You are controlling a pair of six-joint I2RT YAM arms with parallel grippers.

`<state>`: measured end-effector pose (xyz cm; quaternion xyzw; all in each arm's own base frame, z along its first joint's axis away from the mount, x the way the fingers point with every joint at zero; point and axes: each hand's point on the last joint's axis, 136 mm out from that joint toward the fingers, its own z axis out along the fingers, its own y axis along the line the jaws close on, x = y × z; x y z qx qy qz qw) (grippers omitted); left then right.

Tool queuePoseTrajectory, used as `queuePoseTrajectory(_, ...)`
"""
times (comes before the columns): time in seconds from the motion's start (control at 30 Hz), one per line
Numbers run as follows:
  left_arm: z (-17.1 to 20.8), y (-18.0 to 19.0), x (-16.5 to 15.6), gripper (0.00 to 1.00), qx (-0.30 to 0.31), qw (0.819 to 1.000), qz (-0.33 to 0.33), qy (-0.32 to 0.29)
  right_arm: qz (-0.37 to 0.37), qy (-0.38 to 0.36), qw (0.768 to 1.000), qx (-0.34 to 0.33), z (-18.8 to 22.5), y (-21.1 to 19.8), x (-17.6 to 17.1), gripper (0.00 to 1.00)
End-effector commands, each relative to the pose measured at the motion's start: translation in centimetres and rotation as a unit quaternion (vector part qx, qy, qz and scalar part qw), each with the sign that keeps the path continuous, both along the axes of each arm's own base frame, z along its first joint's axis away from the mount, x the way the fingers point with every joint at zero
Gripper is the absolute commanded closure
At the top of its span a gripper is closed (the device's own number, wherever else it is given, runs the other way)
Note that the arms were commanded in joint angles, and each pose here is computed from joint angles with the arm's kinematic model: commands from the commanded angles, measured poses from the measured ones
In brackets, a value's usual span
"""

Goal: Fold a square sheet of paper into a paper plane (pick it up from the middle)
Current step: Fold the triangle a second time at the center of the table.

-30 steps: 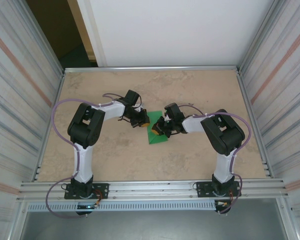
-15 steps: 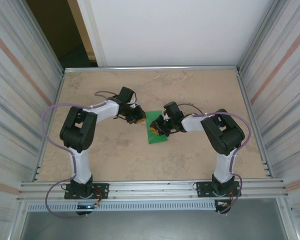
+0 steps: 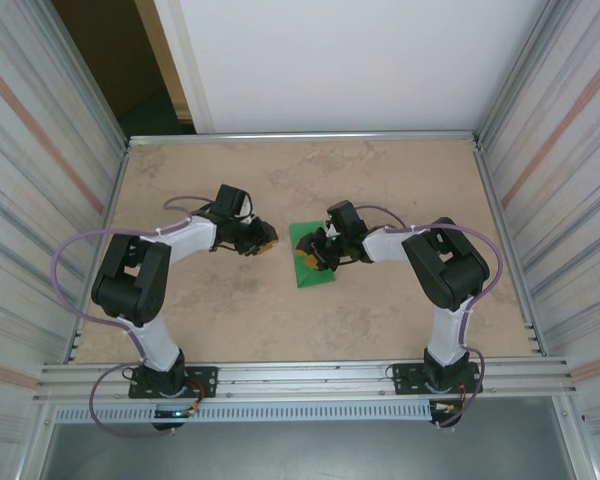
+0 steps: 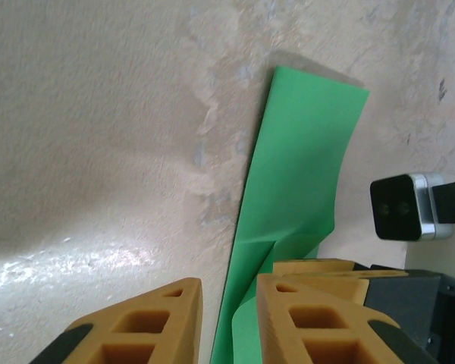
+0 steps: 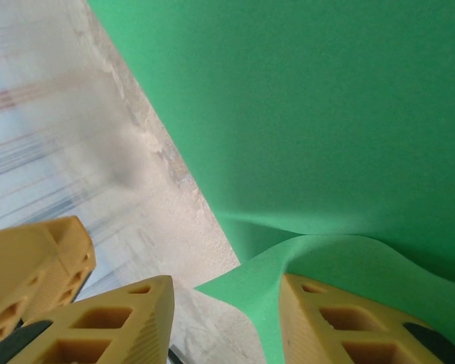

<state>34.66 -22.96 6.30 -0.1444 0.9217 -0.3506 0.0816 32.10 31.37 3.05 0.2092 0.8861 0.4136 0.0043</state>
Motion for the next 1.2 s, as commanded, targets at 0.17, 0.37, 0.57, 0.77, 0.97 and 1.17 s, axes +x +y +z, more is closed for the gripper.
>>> queuePoseTrajectory(0.17,1.9,-3.2,-1.5,0.89,-0.031,0.997,-0.052,-0.041,-0.01,0.062,0.995,-0.074,-4.2,-2.8,-1.9,0.79)
queuePoseTrajectory(0.37,0.8,-5.0,-2.4,0.96,-0.037,0.995,-0.084,-0.032,-0.01,0.076,0.994,-0.081,-4.9,-3.1,-2.3,0.87)
queuePoseTrajectory(0.57,-0.3,-6.4,-2.6,1.0,-0.026,0.993,-0.109,-0.023,-0.009,0.084,0.993,-0.086,-5.3,-3.2,-2.5,0.95)
queuePoseTrajectory(0.77,-1.5,-6.9,-2.2,1.0,-0.013,0.993,-0.117,-0.012,-0.008,0.083,0.993,-0.086,-5.4,-3.2,-2.5,0.96)
queuePoseTrajectory(0.97,-3.0,-6.6,-2.1,1.0,0.01,0.993,-0.115,0.004,-0.008,0.079,0.993,-0.085,-5.1,-3.2,-2.4,0.97)
queuePoseTrajectory(1.17,-4.2,-6.4,-2.2,1.0,0.02,0.993,-0.113,0.018,-0.007,0.077,0.994,-0.082,-5.0,-3.1,-2.3,0.97)
